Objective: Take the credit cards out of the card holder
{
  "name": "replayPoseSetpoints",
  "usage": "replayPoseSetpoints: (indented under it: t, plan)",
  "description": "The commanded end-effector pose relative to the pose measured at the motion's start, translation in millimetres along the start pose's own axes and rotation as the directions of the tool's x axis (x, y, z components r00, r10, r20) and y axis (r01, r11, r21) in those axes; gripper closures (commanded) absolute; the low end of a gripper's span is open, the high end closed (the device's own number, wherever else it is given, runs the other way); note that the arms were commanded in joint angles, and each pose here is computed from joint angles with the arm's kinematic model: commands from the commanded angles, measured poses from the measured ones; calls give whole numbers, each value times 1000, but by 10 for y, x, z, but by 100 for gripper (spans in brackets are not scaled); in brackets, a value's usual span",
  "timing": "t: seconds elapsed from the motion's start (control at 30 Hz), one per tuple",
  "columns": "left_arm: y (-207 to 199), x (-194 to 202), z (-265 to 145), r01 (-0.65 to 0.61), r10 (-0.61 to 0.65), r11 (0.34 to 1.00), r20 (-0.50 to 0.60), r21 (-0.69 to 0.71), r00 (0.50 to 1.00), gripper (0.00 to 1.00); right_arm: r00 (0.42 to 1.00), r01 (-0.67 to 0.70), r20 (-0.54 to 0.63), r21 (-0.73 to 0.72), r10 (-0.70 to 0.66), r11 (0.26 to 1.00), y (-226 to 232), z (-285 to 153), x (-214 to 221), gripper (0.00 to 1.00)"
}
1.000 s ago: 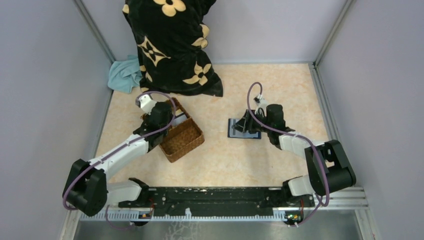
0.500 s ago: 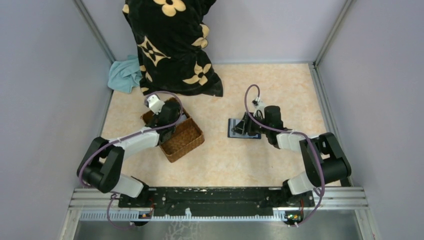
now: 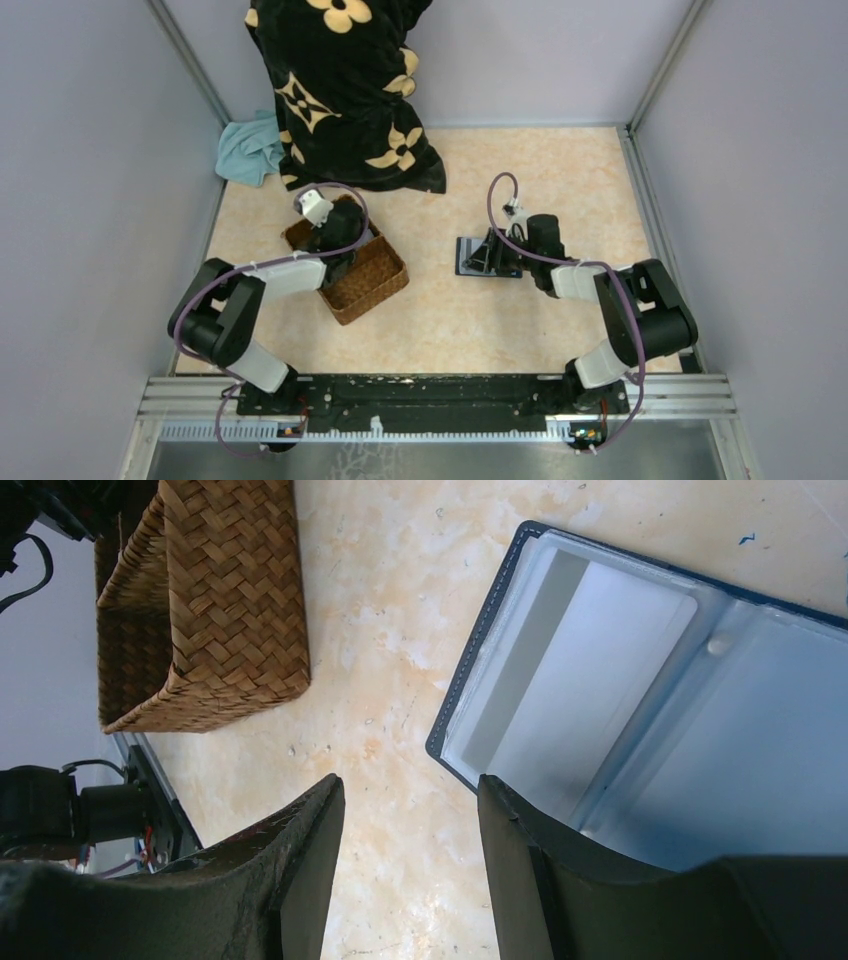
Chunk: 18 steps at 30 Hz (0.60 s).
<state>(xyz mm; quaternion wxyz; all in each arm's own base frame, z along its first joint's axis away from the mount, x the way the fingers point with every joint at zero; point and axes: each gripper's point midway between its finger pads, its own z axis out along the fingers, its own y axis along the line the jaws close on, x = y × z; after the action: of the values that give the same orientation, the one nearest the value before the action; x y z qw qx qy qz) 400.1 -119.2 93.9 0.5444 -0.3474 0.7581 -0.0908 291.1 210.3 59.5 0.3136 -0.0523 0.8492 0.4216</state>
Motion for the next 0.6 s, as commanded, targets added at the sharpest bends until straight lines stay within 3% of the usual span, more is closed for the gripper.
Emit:
replayPoseSetpoints:
  t: [0.0, 0.23, 0.57]
  plan:
    - [-114, 16, 46, 24, -23, 999, -21, 33, 1000, 92, 999, 38, 30, -30, -37, 999, 61, 15, -113, 48]
    - [-138, 25, 1, -35, 38, 998, -48, 57, 998, 54, 999, 34, 25, -29, -33, 999, 50, 22, -100, 48]
    - [-21, -231, -125, -107, 105, 992, -34, -60, 994, 34, 1000, 15, 17, -45, -14, 999, 51, 47, -70, 48]
